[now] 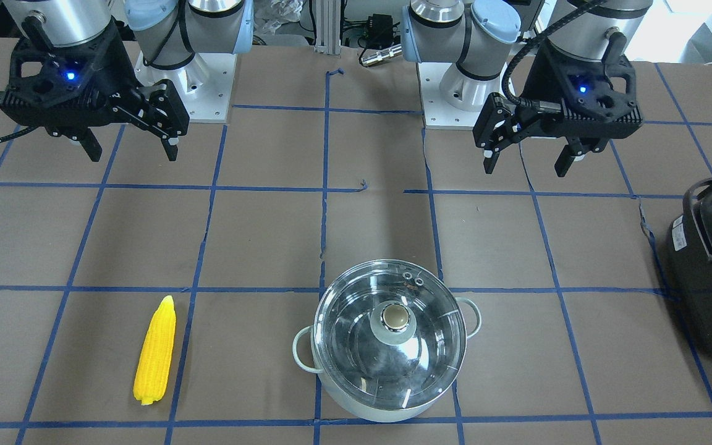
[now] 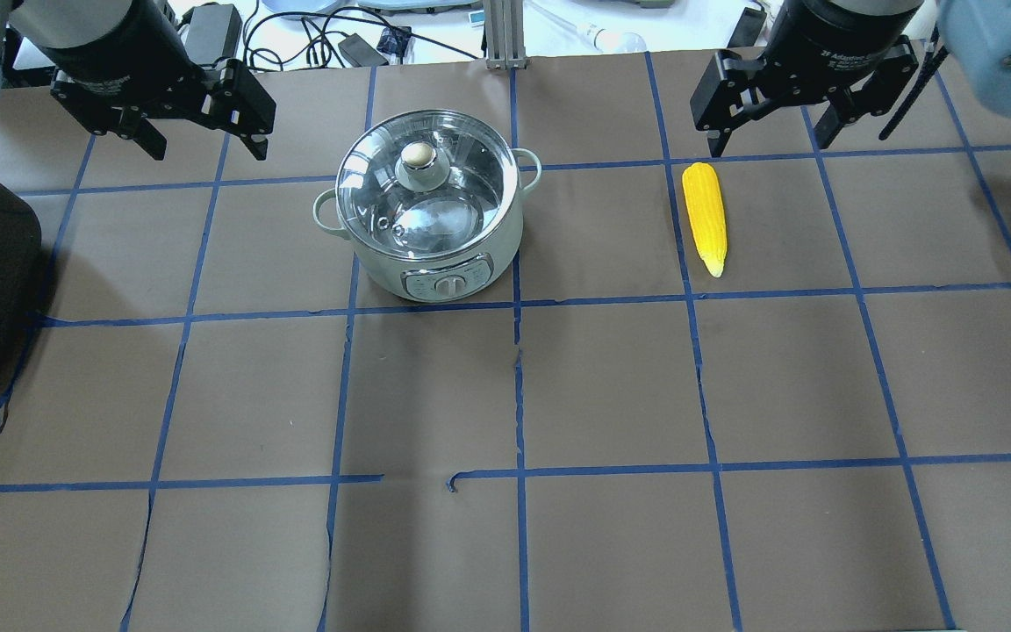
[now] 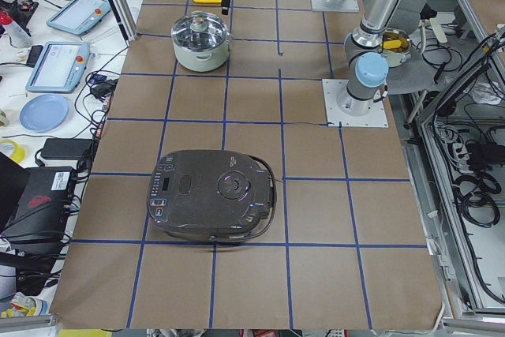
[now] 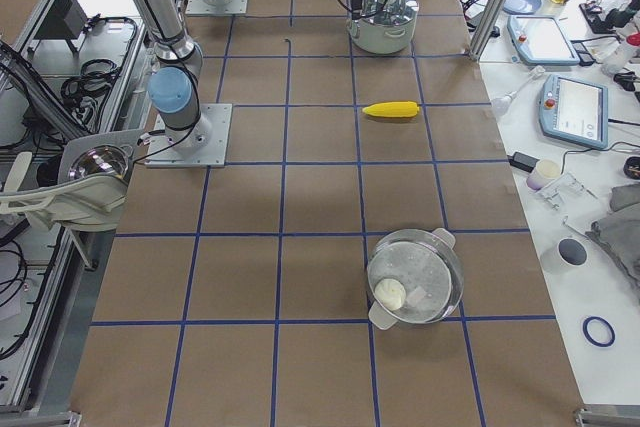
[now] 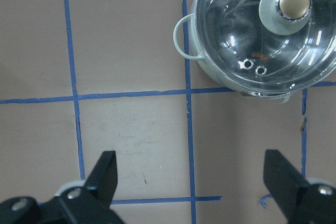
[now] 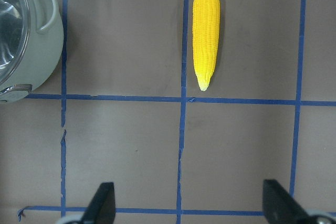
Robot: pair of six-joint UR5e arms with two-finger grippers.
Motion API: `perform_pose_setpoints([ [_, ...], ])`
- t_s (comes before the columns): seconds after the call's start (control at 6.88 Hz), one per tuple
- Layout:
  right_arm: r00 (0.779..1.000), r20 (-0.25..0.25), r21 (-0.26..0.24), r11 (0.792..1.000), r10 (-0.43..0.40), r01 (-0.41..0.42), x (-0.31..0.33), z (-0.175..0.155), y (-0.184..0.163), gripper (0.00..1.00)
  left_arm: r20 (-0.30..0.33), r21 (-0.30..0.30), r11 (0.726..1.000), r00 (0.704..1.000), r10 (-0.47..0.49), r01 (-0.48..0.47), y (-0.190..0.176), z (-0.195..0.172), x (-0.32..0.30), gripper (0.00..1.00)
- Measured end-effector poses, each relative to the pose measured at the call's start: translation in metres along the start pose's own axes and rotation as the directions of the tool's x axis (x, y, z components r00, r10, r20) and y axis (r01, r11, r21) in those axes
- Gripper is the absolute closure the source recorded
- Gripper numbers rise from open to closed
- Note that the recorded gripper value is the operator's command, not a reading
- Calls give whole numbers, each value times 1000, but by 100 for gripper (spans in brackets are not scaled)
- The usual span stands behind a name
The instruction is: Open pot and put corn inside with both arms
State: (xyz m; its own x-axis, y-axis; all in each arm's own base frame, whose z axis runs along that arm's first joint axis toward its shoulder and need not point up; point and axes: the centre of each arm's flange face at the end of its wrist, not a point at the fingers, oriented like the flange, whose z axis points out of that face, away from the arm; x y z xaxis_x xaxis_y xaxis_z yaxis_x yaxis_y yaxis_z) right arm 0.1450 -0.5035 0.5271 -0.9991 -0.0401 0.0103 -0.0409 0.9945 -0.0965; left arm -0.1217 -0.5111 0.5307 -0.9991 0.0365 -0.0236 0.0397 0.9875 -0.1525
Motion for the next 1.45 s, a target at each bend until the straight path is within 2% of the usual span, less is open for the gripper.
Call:
perform_pose_setpoints([
  [1.45,1000,-5,-9,1000,2,-2,3,9,-6,0,5,-1,1000,1000,0,0,1,0,0,0],
])
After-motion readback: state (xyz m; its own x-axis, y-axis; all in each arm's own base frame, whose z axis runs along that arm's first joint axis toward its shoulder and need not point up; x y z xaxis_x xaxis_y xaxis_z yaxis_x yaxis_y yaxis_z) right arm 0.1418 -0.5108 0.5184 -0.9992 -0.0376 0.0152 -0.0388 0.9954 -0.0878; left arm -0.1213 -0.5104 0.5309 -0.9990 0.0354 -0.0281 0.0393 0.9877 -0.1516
